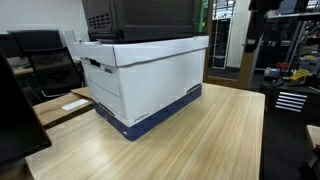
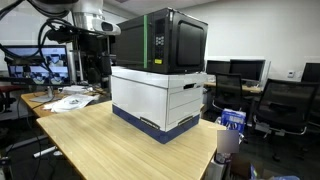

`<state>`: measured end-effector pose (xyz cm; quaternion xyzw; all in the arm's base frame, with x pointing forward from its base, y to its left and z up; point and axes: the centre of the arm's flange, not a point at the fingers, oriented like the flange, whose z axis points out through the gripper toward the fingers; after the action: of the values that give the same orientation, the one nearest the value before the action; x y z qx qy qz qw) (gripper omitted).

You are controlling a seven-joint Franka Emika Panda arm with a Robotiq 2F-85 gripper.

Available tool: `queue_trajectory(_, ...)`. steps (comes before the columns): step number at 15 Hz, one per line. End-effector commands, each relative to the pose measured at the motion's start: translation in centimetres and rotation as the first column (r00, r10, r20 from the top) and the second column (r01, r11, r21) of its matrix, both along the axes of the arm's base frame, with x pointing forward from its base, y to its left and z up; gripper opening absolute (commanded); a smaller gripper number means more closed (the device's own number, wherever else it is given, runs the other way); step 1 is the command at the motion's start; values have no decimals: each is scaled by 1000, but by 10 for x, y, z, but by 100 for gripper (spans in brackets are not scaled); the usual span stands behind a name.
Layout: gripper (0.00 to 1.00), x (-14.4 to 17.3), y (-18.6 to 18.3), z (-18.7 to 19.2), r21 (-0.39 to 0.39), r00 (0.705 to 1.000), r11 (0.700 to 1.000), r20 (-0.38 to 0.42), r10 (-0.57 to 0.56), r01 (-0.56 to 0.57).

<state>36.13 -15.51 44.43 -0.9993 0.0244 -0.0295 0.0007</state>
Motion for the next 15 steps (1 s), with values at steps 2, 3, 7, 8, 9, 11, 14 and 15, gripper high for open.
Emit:
queue_trajectory(2,100,-31,31,-4,-4,984,988,-91,156,-157)
queue_trajectory(3,100,-35,36,-5,-11,977,982,-104,185,-187)
queue_trajectory(7,100,-47,47,-7,-50,949,954,-131,287,-295)
queue_trajectory(8,100,-49,49,-9,-53,943,949,-141,300,-310)
queue_trajectory(9,100,-50,50,-10,-50,940,947,-149,307,-317)
queue_trajectory(11,100,-39,48,-11,-38,954,961,-135,267,-275)
queue_trajectory(14,100,-40,48,-11,-40,953,959,-135,272,-279)
queue_trajectory(15,100,-40,48,-11,-40,953,959,-135,272,-279)
